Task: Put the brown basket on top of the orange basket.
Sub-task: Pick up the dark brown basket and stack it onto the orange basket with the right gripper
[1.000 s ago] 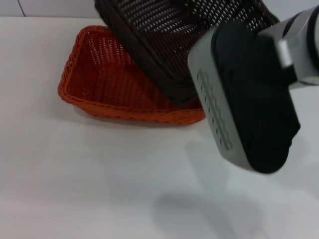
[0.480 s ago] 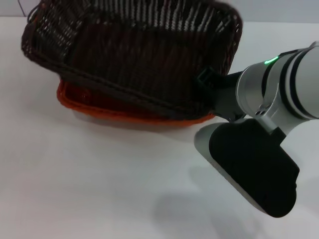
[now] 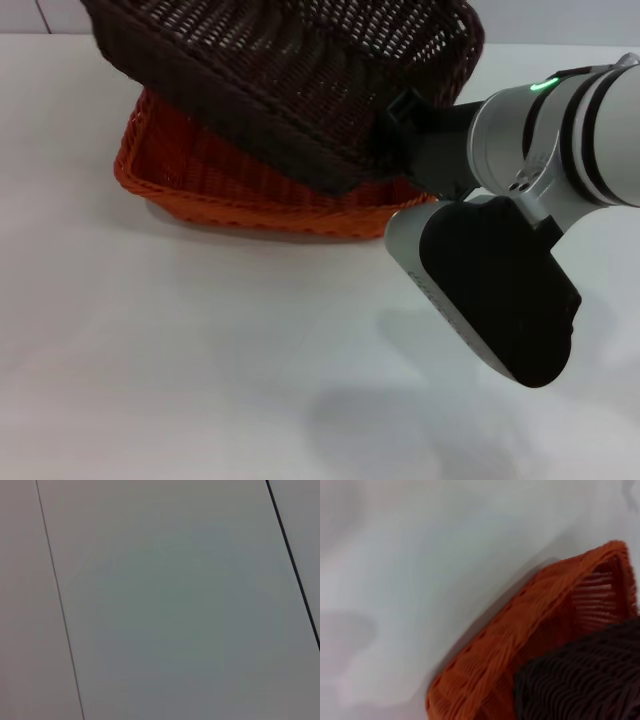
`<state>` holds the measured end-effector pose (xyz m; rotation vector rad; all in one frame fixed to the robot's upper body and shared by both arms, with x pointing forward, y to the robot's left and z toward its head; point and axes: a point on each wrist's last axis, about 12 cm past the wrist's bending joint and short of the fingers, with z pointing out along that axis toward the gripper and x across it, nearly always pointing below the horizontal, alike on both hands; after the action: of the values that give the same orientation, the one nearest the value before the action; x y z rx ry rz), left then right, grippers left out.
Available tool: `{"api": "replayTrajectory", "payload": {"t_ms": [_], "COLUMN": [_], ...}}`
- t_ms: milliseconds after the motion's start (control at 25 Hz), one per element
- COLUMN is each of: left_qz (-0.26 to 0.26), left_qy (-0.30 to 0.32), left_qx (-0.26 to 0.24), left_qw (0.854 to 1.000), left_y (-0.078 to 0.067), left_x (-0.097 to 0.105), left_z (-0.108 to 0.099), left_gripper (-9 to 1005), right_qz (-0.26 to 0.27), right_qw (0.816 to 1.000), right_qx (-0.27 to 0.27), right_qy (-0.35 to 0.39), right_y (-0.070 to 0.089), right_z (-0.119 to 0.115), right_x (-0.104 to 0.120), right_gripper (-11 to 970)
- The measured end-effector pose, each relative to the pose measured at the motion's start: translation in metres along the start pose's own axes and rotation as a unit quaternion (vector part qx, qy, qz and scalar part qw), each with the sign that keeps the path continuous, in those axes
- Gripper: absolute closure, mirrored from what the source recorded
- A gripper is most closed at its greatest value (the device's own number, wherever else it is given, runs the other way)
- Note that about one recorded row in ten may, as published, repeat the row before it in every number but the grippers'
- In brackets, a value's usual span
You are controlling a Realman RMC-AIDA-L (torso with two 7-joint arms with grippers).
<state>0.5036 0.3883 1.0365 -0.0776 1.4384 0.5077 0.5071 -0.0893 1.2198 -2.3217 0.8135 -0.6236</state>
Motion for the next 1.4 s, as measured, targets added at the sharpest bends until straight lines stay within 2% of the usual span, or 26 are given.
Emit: {"api": "replayTrajectory", "payload": {"t_ms": [120,880,1040,1240,1400], "left_qz": [0.0,-0.005,-0.007,-0.008,-0.009], "left_qy": [0.001,0.007,0.008,0.008,0.013], "left_qx": [0.0,0.007,0.007,0.009,0.013], "left_qw": [1.0,1.0,1.0,1.0,1.0], "left_y": [0.0,-0.007,-0.007,-0.009,-0.011], "left_x": [0.0,-0.001,-0.001,-0.002,-0.002], "left_z": [0.0,0.005,0.005,0.007,0.011], "left_gripper": [221,221,221,221,221], "right_qz": [-0.004,-0.039,-0.015,0.015,0.023], "right_qw": [1.0,0.999,0.998,0.999,0.999], "right_qx": [-0.015,-0.029,-0.047,-0.038,-0.028], "right_qy": [0.002,0.024,0.028,0.031,0.032], "right_y": [0.004,0.001,0.011,0.017,0.017], "right_z": [0.004,0.012,0.022,0.027,0.022], "right_x": [0.002,0.023,0.025,0.025,0.026], "right_gripper": [803,804,804,803,672]}}
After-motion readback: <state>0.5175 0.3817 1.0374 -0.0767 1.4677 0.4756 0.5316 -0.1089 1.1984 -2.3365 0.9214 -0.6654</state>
